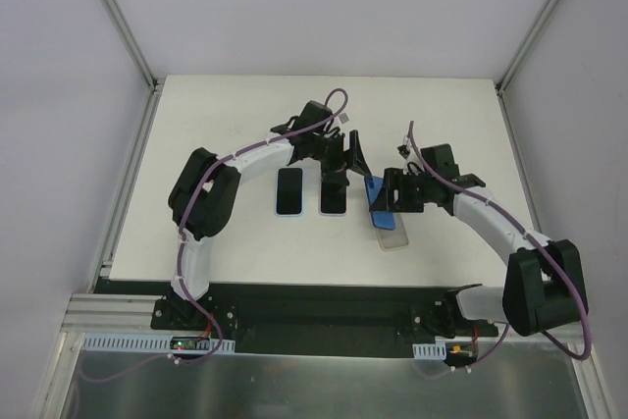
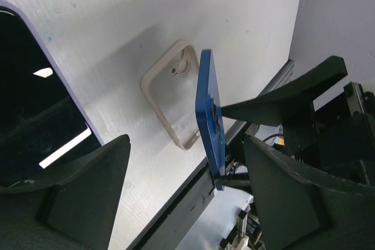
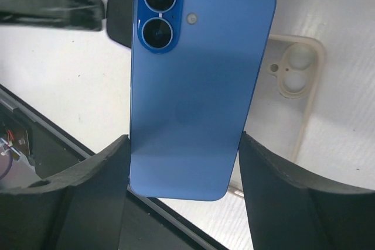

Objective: Put the phone into the phone case

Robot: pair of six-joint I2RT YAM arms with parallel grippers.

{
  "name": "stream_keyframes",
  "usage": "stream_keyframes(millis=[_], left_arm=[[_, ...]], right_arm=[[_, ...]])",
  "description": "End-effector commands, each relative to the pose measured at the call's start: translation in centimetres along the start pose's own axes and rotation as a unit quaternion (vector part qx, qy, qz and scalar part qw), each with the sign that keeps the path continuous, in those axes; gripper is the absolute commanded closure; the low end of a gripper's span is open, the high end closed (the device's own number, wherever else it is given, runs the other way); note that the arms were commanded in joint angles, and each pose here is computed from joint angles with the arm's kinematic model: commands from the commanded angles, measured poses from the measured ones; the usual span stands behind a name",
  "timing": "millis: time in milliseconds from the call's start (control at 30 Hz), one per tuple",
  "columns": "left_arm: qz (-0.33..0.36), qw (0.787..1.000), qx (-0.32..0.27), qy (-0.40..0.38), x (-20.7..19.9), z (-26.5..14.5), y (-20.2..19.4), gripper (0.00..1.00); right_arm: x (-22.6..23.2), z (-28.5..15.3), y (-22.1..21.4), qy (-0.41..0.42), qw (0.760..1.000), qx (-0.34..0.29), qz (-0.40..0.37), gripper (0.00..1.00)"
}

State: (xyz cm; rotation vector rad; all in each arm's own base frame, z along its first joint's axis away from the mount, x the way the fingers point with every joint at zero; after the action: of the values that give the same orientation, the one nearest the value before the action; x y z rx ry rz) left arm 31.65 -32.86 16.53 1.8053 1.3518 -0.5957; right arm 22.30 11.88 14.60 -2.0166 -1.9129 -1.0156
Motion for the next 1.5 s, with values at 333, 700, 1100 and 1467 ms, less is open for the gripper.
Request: stream_keyframes(millis=[333, 700, 1100, 1467], left_arm=[[-0.029, 0.992, -0.006, -0.125, -1.8, 1.0, 0.1, 0.69], [-0.042, 0.991, -0.006, -0.125, -2.1, 0.5, 0.0, 0.98], [-0.077, 0.994, -0.010, -0.082, -2.0, 0.4, 0.9, 1.00], [-0.110, 0.990, -0.012, -0.084, -2.4, -0.8, 1.0, 1.00]], right_arm=[[4.2, -2.1, 0.7, 0.060, 0.997, -0.041, -0.041, 0.58], [4.7, -4.3, 1.0, -0.054, 0.992, -0.091, -0.070, 0.28], [7.7, -5.3, -0.7, -0.246, 0.921, -0.137, -0.270, 0.37], [10.5, -1.6, -3.1, -0.366, 0.825, -0.149, -0.403, 0.53]])
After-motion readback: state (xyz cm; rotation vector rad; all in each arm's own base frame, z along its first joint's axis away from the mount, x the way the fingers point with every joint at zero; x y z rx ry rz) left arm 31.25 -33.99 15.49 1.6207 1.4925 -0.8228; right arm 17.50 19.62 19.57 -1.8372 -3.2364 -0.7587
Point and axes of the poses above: each gripper's point midway between its finger pads, its own z axis out along the fingers, its own x axis along the line the jaws close on, y = z × x, the point moved 8 cm from there along -z, back along the fingers, and after that the axes turned 12 degrees about z, right-handed, at the moved point
